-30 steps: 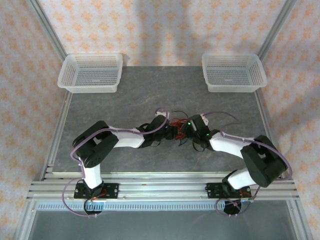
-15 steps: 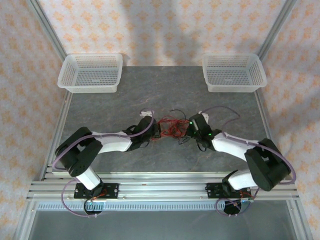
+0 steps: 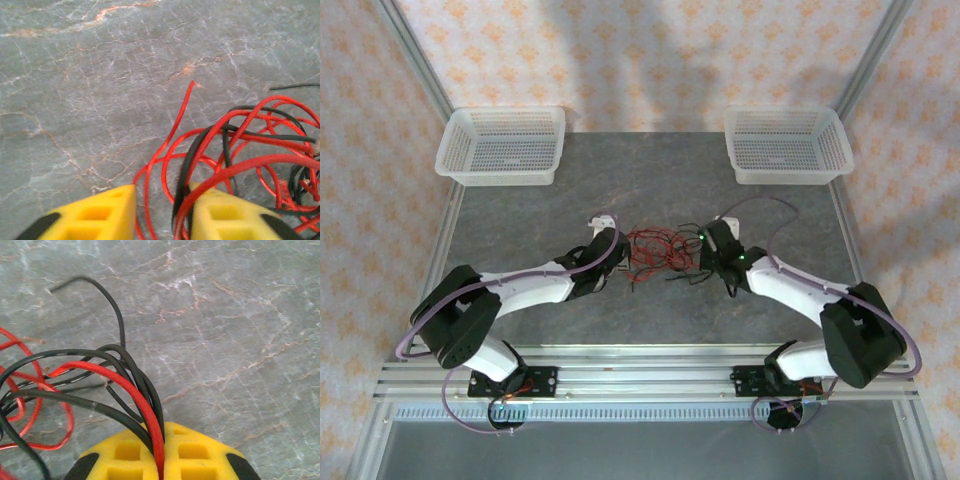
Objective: Untangle the cables
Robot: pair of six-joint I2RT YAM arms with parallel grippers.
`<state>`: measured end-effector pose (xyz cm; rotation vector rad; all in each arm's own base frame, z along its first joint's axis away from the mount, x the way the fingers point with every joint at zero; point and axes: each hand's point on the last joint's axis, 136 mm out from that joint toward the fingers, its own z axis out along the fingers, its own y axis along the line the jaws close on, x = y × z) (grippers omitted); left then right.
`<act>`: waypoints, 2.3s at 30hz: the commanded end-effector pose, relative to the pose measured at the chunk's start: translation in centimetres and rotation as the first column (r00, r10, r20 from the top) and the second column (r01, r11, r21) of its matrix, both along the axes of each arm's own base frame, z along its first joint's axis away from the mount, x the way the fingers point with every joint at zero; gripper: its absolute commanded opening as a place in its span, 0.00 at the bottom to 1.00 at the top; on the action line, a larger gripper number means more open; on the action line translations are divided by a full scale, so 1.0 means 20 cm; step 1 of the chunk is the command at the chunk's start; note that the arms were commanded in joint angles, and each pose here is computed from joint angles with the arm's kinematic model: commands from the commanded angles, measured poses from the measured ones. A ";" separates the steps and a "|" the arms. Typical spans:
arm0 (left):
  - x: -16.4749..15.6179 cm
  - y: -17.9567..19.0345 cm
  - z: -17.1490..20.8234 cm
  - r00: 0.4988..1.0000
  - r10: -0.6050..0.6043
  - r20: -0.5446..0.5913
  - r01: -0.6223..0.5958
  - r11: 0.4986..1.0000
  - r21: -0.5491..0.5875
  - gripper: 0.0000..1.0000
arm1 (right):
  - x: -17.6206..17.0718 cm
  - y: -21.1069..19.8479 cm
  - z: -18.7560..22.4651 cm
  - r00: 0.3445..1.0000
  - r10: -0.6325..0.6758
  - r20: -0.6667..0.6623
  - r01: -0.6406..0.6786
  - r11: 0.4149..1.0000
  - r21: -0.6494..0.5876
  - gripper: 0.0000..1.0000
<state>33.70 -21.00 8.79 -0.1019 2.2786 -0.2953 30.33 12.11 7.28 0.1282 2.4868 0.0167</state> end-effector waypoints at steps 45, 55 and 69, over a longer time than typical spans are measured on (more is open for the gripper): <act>0.11 -0.13 -0.41 0.961 -0.090 -0.260 0.146 0.968 0.204 0.80 | -0.07 0.14 -0.28 0.971 -0.209 -0.120 0.222 0.969 0.107 0.50; -0.04 0.23 -0.54 0.938 0.156 -0.310 -0.028 0.924 0.380 0.80 | -0.01 -0.07 -0.16 0.974 -0.222 -0.034 0.221 0.974 -0.042 0.00; -0.06 0.50 -0.34 0.916 0.332 -0.225 -0.234 0.898 0.373 0.82 | 0.03 -0.16 -0.02 0.993 -0.120 0.006 0.119 0.975 -0.190 0.00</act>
